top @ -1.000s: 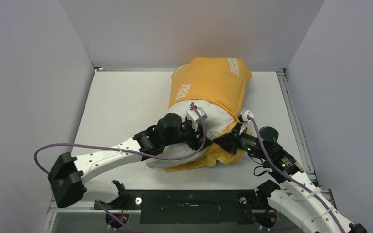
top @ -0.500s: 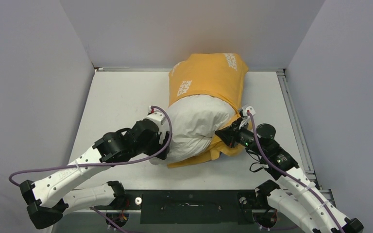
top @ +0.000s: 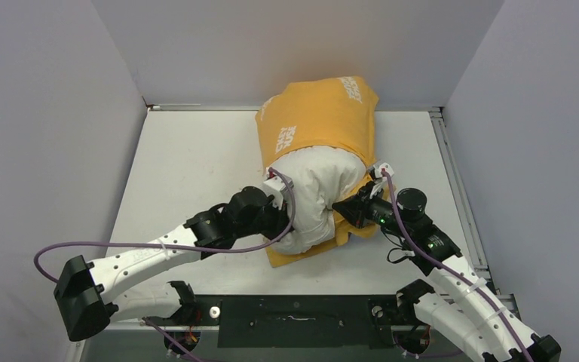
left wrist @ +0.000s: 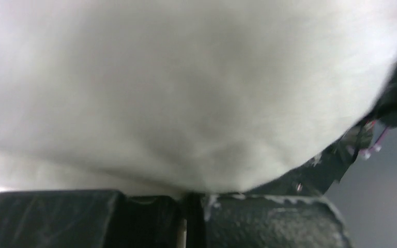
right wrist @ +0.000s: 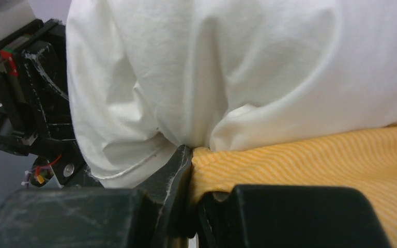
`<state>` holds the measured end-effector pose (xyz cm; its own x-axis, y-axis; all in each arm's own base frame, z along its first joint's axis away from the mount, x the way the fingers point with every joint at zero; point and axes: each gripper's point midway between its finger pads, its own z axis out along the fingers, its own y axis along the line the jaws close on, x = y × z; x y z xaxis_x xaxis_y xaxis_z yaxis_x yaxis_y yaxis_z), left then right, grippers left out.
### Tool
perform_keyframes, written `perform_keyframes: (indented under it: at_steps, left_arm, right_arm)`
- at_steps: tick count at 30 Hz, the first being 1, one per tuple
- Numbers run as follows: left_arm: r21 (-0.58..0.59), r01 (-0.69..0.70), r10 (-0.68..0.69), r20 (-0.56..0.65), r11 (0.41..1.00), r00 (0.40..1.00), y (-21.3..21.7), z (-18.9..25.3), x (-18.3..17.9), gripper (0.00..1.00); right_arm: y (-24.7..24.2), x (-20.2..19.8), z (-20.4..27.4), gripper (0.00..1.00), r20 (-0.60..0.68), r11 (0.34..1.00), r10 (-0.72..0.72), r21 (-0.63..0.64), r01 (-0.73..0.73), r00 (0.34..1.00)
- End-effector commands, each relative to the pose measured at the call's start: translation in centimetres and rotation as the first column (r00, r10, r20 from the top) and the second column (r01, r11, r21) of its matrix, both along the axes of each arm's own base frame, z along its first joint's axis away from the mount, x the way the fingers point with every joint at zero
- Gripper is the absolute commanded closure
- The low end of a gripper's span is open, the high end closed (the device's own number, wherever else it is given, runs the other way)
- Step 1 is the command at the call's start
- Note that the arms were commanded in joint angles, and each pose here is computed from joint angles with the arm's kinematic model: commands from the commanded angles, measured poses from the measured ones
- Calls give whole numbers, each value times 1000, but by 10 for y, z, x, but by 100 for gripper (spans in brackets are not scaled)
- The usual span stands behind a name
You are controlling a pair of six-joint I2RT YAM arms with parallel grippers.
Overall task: Put the pillow into the pillowcase
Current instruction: Stuff the pillow into the pillowcase.
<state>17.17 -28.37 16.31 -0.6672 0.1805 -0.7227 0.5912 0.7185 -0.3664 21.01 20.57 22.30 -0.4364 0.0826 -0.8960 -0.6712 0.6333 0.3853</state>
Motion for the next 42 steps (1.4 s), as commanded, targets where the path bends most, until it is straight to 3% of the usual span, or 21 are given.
perform_keyframes:
  at_steps: [1, 7, 11, 14, 19, 24, 30, 33, 36, 42]
  left_arm:
    - [-487, 162, 86, 447, 859, 890, -79, 184, 50, 100]
    - [-624, 139, 248, 492, 769, 835, -109, 222, 89, 100]
    - [-614, 32, 324, 459, 789, 827, -130, 210, 118, 100]
    - [-663, -47, 414, 408, 747, 814, -135, 195, 137, 100]
    - [-554, -108, 376, 397, 826, 837, -171, 146, 158, 100]
    - [-529, -23, 257, 374, 848, 891, -198, 95, 143, 100]
    - [-454, 36, 152, 370, 890, 917, -190, 62, 119, 100]
    - [-309, 19, 90, 334, 951, 938, -178, 38, 113, 78]
    - [-220, 36, 29, 287, 975, 958, -165, 27, 102, 61]
    - [-213, 8, 48, 256, 977, 966, -120, 41, 85, 37]
  right_arm:
    - [27, -32, 82, 95, 218, 955, 233, 132, -266, 948]
    - [35, -75, 100, 95, 254, 863, 448, 126, -488, 857]
    - [36, -96, 116, 95, 297, 795, 544, 117, -595, 785]
    - [36, -112, 126, 95, 320, 732, 613, 114, -672, 722]
    - [36, -121, 138, 95, 350, 690, 648, 108, -716, 677]
    - [34, -105, 141, 95, 372, 765, 574, 76, -640, 730]
    - [22, -62, 107, 88, 237, 921, 378, 4, -390, 895]
    - [15, -60, 98, 88, 221, 941, 333, -13, -339, 917]
    - [11, -63, 98, 92, 232, 947, 312, 0, -321, 921]
    - [9, -60, 88, 95, 223, 955, 288, 0, -296, 931]
